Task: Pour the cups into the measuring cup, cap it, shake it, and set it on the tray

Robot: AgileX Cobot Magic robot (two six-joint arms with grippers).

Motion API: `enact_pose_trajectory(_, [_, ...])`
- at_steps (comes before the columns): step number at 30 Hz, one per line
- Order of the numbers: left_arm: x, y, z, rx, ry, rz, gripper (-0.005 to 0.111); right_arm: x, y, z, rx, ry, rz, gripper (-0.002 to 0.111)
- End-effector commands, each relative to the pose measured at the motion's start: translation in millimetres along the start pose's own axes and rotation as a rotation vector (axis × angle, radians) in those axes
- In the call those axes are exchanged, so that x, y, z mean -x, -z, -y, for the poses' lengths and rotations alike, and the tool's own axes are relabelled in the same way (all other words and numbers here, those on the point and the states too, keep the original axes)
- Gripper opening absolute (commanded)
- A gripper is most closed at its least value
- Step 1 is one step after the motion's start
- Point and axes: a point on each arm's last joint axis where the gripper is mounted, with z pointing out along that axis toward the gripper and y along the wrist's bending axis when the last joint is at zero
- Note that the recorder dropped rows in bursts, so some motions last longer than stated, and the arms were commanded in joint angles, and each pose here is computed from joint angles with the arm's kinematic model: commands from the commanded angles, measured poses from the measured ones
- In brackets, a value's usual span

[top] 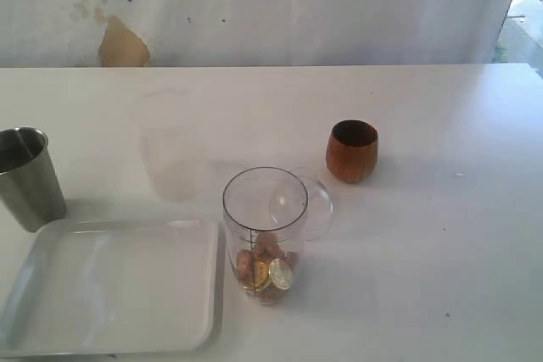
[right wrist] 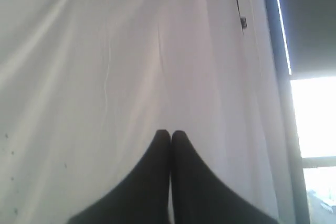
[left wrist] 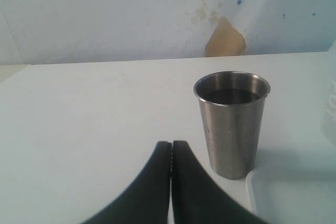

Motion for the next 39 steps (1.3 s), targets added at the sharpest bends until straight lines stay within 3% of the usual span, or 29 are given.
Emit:
enact_pose_trajectory(1, [-0.5,0.0,0.3,-0.003,0.006,0.008,0.001,-30.7,6.3,2.4,-0.017,0.068,-0.135,0.0])
enact_pose_trajectory(7, [-0.5,0.0,0.3,-0.003,0.006,0.008,0.001,-62.1,15.1,3.6,0.003,0.196,-0.358,0.0])
enact_pose_trajectory(19, [-0.5,0.0,0.3,-0.003,0.006,0.008,0.001,-90.5,32.9,11.2,-0.035,0.248,-0.737,0.0])
enact_pose_trajectory(39, [-0.5,0.0,0.3,-0.003,0.006,0.008,0.001,-92.1,34.1,9.1,-0.018,0.221,-0.757,0.0])
